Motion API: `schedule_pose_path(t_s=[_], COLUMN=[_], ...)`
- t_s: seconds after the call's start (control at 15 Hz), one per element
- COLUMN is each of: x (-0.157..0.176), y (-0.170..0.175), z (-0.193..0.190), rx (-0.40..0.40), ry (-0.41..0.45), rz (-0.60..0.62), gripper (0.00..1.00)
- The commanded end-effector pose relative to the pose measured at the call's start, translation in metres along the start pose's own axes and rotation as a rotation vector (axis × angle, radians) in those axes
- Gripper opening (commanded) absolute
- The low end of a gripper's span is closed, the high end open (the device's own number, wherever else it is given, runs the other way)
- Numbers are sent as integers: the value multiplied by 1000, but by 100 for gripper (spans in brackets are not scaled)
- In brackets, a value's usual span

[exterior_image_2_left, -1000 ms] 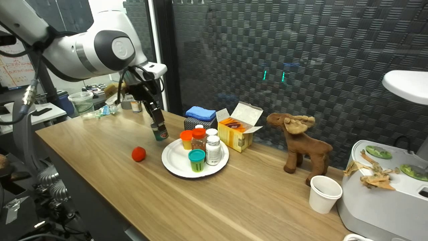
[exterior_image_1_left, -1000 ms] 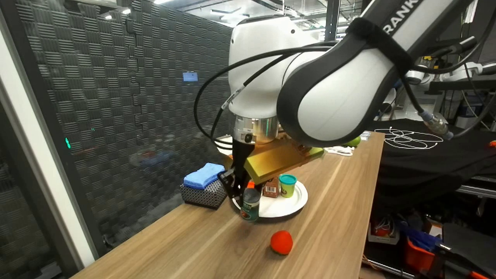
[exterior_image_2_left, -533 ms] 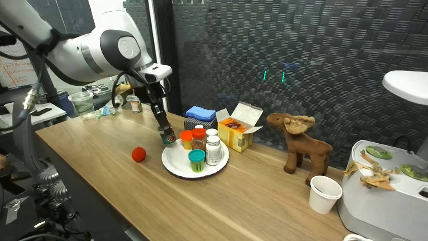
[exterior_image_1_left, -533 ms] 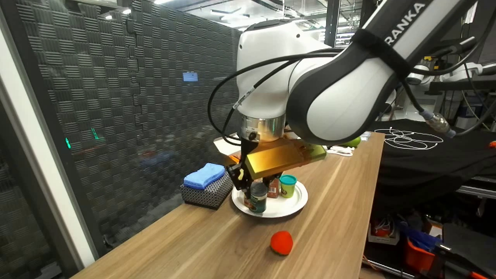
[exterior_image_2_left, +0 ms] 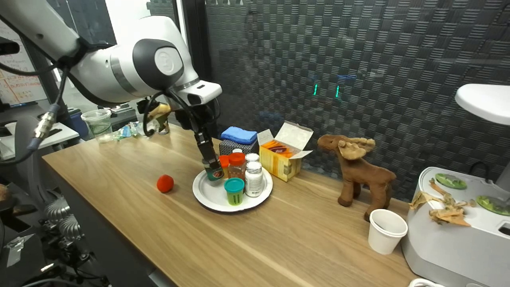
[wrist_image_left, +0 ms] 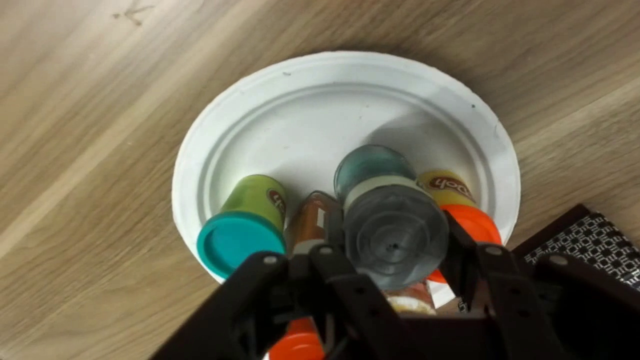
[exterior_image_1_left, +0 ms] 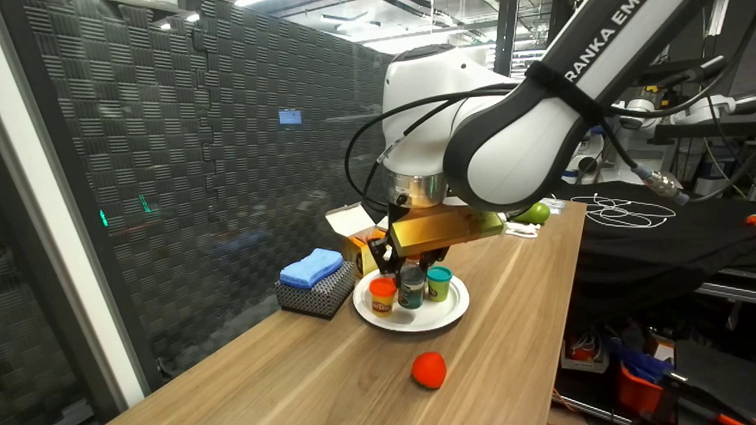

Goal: Pick up the objects from the countertop and put them on the white plate.

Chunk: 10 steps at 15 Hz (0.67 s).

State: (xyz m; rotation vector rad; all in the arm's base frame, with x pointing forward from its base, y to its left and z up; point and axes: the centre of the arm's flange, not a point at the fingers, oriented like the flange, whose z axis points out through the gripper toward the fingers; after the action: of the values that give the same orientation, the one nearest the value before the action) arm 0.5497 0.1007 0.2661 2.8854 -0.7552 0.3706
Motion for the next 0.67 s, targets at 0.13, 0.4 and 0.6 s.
schedule_pose_path(t_s=[0.13, 0.4, 0.6], x=[12, 13, 14], y=[6, 6, 9], z=[13, 25, 21], rx=[23, 54, 72], ry=[2, -26, -28], rz=[4, -9, -22], gripper=[27, 27, 27])
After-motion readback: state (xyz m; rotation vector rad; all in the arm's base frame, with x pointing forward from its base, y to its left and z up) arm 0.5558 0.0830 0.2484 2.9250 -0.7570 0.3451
